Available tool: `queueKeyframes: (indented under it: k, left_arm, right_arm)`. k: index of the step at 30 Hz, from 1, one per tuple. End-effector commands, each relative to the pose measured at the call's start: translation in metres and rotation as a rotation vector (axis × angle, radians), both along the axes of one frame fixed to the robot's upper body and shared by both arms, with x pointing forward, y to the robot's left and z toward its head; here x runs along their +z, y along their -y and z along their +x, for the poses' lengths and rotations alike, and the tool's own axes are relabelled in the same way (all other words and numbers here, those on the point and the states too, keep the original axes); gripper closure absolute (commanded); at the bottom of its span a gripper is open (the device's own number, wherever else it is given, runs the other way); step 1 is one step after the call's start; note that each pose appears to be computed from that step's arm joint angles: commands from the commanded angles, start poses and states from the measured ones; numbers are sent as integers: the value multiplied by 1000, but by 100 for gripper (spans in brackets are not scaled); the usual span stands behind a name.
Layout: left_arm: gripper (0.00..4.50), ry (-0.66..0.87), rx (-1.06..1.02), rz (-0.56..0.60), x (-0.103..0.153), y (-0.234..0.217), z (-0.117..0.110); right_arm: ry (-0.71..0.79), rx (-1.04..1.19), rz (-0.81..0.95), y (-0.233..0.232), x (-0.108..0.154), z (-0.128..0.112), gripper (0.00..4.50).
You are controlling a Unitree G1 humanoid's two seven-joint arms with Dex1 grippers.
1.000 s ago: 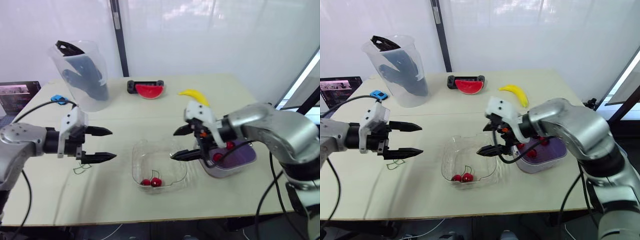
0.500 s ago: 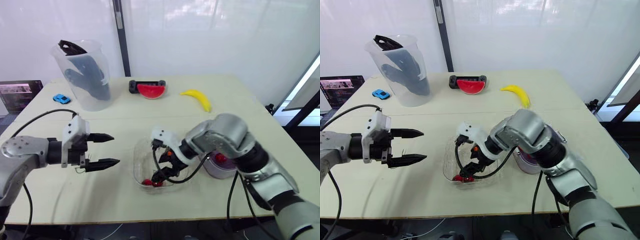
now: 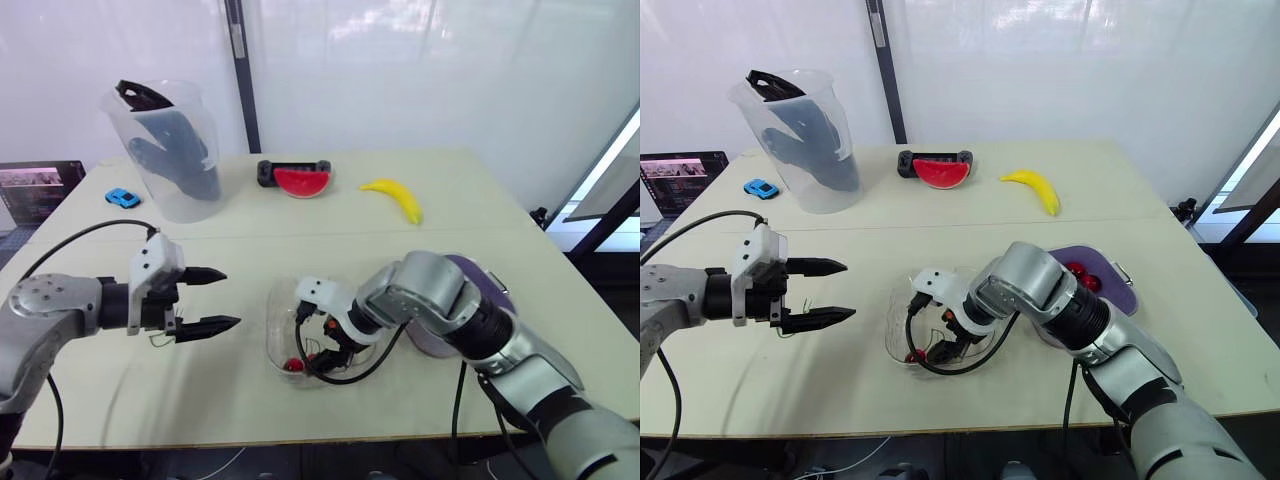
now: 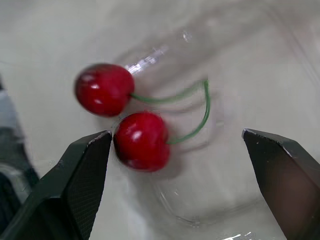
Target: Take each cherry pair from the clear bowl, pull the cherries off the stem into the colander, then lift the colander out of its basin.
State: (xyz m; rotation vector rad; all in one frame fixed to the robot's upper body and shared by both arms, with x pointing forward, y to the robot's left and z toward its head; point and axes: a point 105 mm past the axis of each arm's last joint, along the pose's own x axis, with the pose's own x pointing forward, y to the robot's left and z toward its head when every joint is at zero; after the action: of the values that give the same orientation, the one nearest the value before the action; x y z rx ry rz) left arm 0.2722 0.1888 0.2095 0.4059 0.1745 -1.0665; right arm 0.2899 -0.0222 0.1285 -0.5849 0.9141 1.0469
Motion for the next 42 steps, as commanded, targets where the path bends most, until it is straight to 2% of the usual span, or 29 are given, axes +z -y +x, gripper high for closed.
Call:
queueKeyframes:
  k: [1,14,18,21,24,35,39,42]
  left_arm:
    - [3,43,-17,-4,10,4,-1]
    - [3,37,-24,1,8,6,3]
    - [3,30,-16,-10,6,5,5]
    - [0,27,-15,-1,5,4,6]
    - [0,28,-14,-3,5,4,6]
    - [0,30,-18,-12,5,6,9]
    - [0,32,-23,-20,5,8,11]
    - [0,31,-26,-30,6,9,12]
  right_arm:
    - [41,2,-6,-2,3,2,0]
    - [98,53,53,-14,15,2,0]
    - [91,47,39,-12,11,2,0]
    - [87,44,38,-12,9,3,89]
    - [81,43,39,-12,8,2,229]
    - [93,48,40,-11,9,2,229]
    - [108,56,40,-11,9,3,336]
    - [110,58,47,-10,13,2,336]
